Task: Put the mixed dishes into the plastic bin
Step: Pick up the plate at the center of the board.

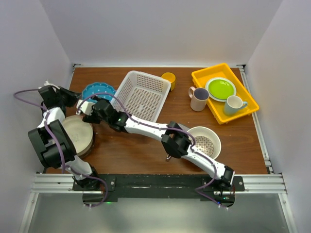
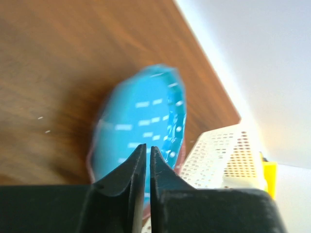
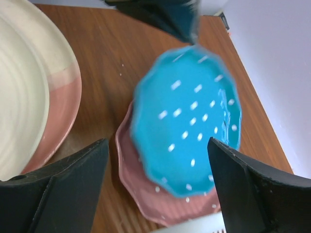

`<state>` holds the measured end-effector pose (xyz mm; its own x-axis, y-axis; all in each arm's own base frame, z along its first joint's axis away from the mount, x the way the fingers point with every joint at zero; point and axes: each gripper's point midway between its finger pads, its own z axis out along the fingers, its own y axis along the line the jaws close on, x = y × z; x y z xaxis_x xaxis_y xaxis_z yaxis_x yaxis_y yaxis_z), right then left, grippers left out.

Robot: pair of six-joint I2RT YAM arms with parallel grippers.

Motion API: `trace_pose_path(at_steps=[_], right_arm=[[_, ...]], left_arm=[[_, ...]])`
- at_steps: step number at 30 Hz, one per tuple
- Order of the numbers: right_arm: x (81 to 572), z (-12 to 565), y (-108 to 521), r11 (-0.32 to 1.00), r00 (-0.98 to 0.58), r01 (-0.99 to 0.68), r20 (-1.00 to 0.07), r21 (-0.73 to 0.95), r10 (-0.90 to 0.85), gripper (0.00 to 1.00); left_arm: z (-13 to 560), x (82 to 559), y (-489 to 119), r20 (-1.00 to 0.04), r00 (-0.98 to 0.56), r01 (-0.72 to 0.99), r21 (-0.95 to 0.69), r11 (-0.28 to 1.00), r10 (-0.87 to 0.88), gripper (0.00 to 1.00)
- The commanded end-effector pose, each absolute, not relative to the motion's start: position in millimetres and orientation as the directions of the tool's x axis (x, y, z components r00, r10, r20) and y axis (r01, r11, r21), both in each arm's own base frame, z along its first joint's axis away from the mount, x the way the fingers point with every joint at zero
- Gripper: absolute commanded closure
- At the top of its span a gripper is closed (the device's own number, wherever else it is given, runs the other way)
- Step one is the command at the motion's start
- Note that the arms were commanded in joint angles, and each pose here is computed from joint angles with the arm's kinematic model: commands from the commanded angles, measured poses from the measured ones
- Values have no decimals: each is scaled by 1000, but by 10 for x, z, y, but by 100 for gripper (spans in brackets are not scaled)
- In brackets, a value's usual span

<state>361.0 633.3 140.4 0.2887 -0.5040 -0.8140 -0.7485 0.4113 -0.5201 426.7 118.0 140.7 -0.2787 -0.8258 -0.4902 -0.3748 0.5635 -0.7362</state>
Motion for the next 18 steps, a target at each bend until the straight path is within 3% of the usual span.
trace_pose_path(at_steps=[1,7,13,16,18], right_arm=[[3688,1943,6474,527,370,-656,-838,-541,-400,16],[3758,1840,6483,560,365,-637,-847,-530,-387,16],[3616,2410,6371,548,344,-704,-892,-452,-293,12],[3565,2574,6321,499,306,-763,-910,-410,-280,8],[3470,2596,6308,416,294,-819,-912,-395,-288,4]], left_arm=[[1862,4317,1154,-554,-224,-246,-764,597,-802,100],[1747,4277,1171,-559,-231,-269,-750,604,-797,100],[1467,4336,1313,-591,-278,-334,-680,653,-757,100],[1385,4357,1393,-614,-302,-361,-635,683,-730,72],[1372,4401,1418,-634,-318,-365,-605,708,-705,63]])
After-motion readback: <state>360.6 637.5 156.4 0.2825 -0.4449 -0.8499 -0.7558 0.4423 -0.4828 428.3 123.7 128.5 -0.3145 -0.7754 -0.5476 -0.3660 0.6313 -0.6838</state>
